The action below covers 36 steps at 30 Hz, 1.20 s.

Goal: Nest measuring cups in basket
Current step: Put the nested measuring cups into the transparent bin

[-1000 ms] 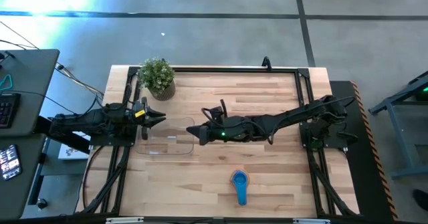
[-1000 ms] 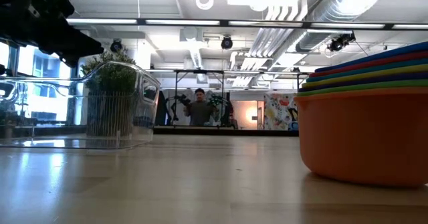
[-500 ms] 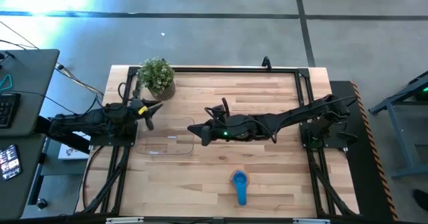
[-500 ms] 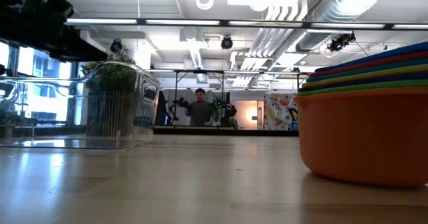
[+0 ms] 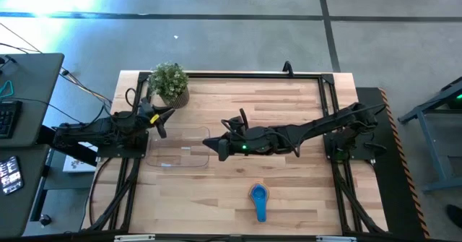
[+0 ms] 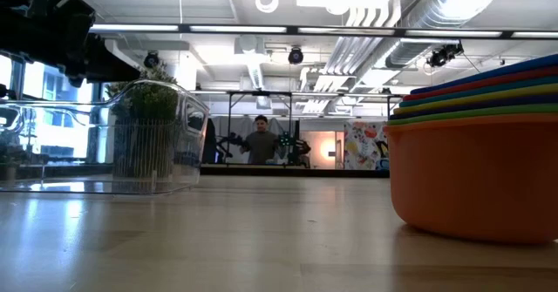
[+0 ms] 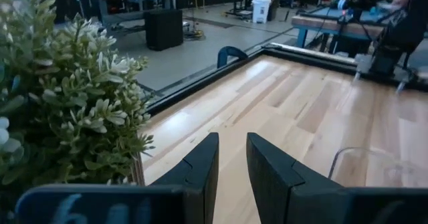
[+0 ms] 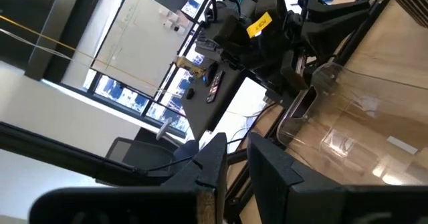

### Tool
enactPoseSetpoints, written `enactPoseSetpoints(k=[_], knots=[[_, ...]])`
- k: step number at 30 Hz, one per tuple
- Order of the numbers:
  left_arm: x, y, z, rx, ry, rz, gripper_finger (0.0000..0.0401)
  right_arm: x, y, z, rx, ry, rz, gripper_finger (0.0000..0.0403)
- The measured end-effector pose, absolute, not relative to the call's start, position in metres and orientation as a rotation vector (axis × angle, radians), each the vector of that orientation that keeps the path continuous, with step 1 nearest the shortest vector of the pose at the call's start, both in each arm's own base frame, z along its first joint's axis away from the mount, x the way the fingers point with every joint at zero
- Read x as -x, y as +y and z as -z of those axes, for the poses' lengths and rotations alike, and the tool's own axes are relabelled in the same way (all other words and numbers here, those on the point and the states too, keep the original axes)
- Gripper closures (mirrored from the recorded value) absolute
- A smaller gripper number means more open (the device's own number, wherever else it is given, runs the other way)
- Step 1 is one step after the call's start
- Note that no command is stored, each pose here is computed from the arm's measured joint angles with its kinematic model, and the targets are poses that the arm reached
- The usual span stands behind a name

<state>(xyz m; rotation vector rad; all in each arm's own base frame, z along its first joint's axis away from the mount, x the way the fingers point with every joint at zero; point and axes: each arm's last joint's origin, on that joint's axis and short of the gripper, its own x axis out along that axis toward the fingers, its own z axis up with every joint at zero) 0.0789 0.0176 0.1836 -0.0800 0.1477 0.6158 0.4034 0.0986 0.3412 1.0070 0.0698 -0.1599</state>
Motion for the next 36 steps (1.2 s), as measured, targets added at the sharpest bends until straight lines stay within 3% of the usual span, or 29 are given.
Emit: enactPoseSetpoints(k=[6,15,27,36], knots=[[-0.079,0.018,-0.184,0.209,0.106,-0.626,0.0334,-0.4,0.099,-0.346,-0.994,0.079,0.133,0.035],[-0.079,0.018,-0.184,0.213,0.105,-0.626,0.0334,-0.379,0.097,-0.37,-0.98,0.121,0.03,0.035],[-0.079,0.018,-0.184,0.213,0.105,-0.626,0.0334,-0.311,0.104,-0.418,-0.915,0.162,0.01,0.035],[-0.079,0.018,-0.184,0.213,0.105,-0.626,0.0334,-0.26,0.113,-0.442,-0.929,0.193,-0.031,0.0396]])
